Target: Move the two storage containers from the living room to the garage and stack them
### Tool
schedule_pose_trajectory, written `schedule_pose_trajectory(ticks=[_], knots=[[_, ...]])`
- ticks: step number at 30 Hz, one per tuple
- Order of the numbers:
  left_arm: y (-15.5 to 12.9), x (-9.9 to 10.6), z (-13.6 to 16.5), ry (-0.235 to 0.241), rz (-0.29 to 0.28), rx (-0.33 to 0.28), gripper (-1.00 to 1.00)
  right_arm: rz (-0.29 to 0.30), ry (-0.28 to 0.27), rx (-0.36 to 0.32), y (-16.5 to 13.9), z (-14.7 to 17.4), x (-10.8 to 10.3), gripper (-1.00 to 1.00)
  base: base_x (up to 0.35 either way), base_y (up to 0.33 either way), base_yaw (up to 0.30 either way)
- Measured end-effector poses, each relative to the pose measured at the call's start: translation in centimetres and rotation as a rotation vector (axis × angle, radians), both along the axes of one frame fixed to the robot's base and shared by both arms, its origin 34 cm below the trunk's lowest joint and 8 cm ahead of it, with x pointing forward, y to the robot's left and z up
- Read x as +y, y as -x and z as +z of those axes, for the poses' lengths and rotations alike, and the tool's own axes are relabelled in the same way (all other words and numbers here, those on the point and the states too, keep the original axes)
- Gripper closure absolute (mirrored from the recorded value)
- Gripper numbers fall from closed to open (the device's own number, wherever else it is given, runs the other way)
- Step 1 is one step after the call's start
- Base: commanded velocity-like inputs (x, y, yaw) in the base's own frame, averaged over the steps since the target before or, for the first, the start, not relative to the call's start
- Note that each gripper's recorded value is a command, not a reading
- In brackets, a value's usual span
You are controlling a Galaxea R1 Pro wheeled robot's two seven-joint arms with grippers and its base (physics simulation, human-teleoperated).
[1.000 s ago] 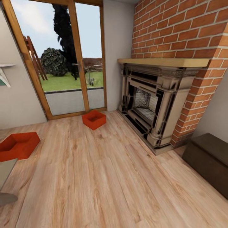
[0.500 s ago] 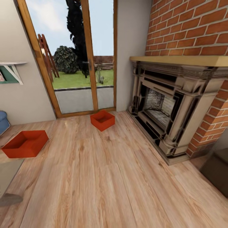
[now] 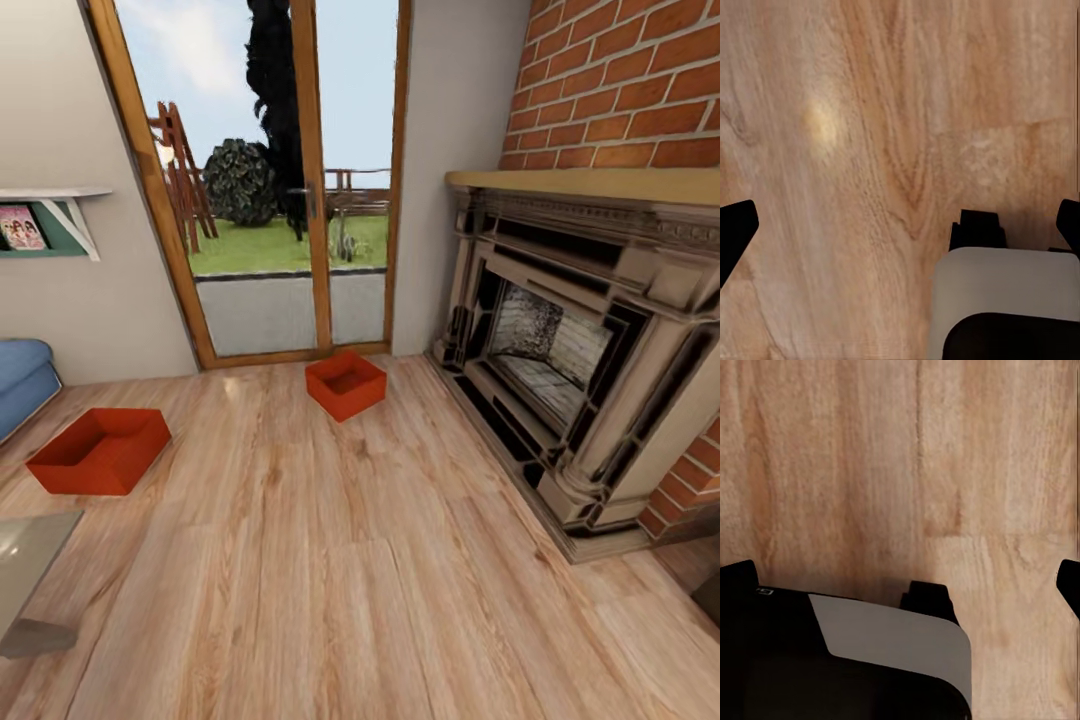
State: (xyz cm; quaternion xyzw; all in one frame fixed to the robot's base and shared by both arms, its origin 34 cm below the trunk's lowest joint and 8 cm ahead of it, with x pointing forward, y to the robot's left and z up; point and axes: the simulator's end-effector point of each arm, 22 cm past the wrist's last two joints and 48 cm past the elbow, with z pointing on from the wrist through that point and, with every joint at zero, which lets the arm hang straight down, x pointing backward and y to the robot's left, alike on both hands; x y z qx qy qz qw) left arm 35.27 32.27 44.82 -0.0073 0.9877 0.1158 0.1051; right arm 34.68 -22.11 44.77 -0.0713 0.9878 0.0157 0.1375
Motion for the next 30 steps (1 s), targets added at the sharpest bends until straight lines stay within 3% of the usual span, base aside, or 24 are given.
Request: schedule_pose_trajectory(ticks=[30], knots=[[-0.01, -0.01, -0.01, 0.0, 0.0, -0.001, -1.0, 0.0, 0.0, 0.001, 0.04, -0.02, 0.0, -1.0, 0.294, -0.21, 0.002]])
